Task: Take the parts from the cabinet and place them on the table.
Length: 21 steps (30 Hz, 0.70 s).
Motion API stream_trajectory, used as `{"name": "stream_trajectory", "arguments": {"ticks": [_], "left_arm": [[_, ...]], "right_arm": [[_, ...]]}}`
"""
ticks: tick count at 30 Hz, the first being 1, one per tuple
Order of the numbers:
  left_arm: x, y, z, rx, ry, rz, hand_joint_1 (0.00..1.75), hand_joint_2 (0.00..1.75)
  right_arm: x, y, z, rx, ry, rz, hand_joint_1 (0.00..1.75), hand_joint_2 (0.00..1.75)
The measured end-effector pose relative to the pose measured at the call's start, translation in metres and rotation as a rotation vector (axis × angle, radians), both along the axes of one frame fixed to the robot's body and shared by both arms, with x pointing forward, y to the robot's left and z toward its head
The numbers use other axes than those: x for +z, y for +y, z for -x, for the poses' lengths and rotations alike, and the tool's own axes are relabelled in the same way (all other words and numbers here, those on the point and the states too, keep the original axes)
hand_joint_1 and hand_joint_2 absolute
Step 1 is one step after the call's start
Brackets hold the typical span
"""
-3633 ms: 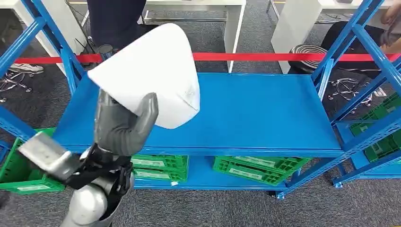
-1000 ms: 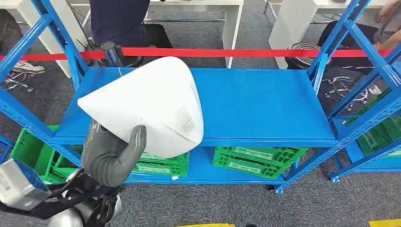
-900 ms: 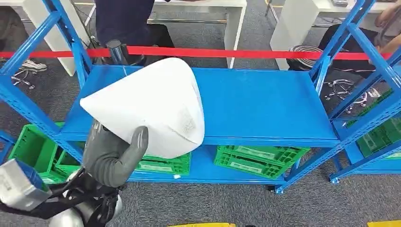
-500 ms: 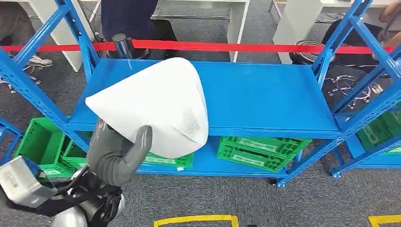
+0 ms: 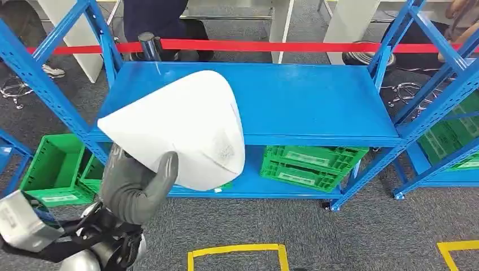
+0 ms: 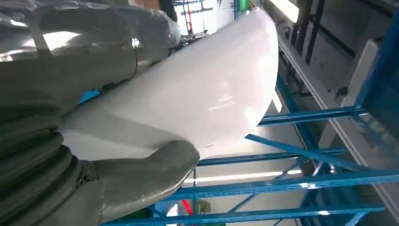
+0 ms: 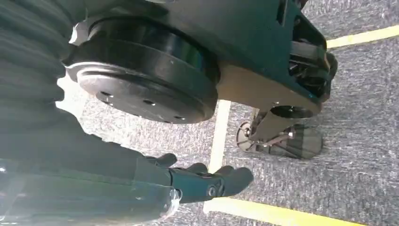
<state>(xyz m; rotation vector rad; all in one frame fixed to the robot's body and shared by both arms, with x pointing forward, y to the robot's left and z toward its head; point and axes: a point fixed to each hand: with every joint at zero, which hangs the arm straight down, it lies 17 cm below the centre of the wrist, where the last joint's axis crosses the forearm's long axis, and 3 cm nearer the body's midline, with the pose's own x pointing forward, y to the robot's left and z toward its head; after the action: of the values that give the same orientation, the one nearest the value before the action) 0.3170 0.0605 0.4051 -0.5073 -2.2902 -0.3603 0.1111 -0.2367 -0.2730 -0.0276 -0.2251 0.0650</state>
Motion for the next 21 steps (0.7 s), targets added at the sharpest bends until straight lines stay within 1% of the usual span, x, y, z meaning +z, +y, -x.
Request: {"name": "stream_trajectory", "arguments": {"ticks": [4,14,21], "left_arm": [[0.0001,-0.0007,0.0002,-0.002,0.001,0.000,1.75,1.75],[0.0002,-0.0009,0.0005,-0.002,0.000,0.000,1.75,1.75],[-0.0008,-0.0003,-0.0001,0.000,0.003,-0.003,1.75,1.75]], "right_arm": [[-0.0006,-0.0003,0.0031,0.000,0.004,0.000,0.00,1.75],[0.0009,-0.0032,-0.0059,-0.001,-0.008,0.004,0.00,1.75],[0.0007,0.0004,-0.0036,-0.002,-0.005,-0.001,0.00,1.75]]}}
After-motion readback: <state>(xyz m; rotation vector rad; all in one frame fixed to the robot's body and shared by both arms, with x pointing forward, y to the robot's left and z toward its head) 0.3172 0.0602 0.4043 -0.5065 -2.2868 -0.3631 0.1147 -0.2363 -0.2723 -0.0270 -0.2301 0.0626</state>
